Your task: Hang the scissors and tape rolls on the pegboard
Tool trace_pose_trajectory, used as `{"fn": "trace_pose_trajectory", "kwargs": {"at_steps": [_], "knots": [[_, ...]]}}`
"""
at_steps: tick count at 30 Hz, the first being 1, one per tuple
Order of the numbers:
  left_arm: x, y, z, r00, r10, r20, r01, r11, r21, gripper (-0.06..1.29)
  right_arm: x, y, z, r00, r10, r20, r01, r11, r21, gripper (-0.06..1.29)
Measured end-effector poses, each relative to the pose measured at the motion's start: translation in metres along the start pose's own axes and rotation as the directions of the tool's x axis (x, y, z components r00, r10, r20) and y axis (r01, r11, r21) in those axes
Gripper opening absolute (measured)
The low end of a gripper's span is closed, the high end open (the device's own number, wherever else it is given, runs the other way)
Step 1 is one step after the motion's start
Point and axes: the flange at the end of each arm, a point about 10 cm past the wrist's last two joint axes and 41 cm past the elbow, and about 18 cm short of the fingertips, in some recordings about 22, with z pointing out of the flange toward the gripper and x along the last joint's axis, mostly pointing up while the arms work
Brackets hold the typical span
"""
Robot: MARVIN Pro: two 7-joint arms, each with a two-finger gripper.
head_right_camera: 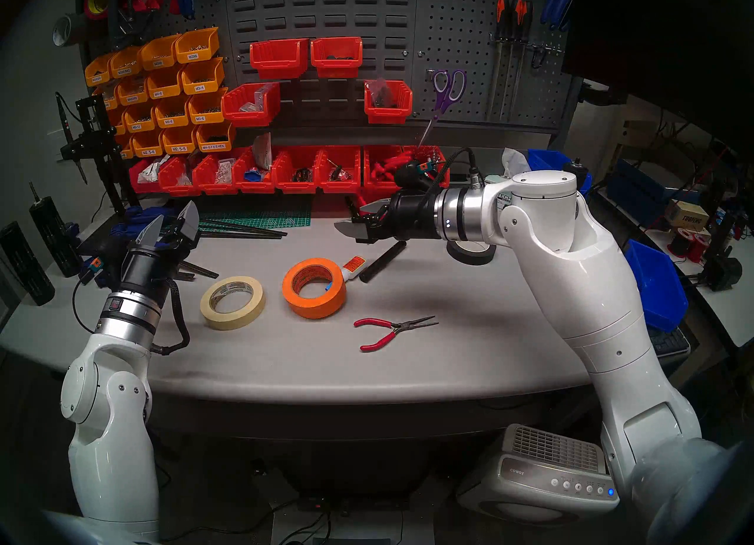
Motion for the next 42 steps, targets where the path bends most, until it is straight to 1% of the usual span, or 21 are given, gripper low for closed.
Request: {"fn": "trace_pose_trajectory", "kwargs": {"at_steps": [4,8,12,17,26,36,42], "knots": [[-0.004,0.002,0.001,1.0,-0.008,0.007,0.008,1.0,-0.005,1.24,-0.003,-0.002,0.004,1.0,0.011,0.017,-0.011,1.0,0.009,1.21],[-0.006,0.003,0.001,1.0,-0.011,0.01,0.011,1.0,-0.009,1.24,-0.013,-0.004,0.017,0.998,0.028,0.055,-0.03,0.999,0.037,1.21],[-0.006,0.004,0.002,1.0,-0.011,0.01,0.011,1.0,-0.01,1.24,-0.025,-0.001,0.03,0.994,0.046,0.098,-0.052,0.997,0.056,1.21],[-0.006,0.003,0.001,1.0,-0.008,0.008,0.008,1.0,-0.007,1.24,-0.032,0.003,0.041,0.989,0.051,0.136,-0.061,0.996,0.069,1.21],[-0.003,-0.001,0.0,1.0,0.002,0.004,-0.002,1.0,0.003,1.24,-0.033,0.007,0.054,0.979,0.041,0.202,-0.062,0.993,0.098,1.21],[-0.002,-0.005,-0.001,1.0,0.006,0.0,-0.006,1.0,0.01,1.24,-0.037,0.016,0.069,0.957,0.043,0.286,-0.079,0.99,0.118,1.21],[0.0,-0.007,-0.001,1.0,0.008,-0.002,-0.008,1.0,0.016,1.24,-0.037,0.022,0.079,0.949,0.036,0.312,-0.078,0.989,0.122,1.21]]}}
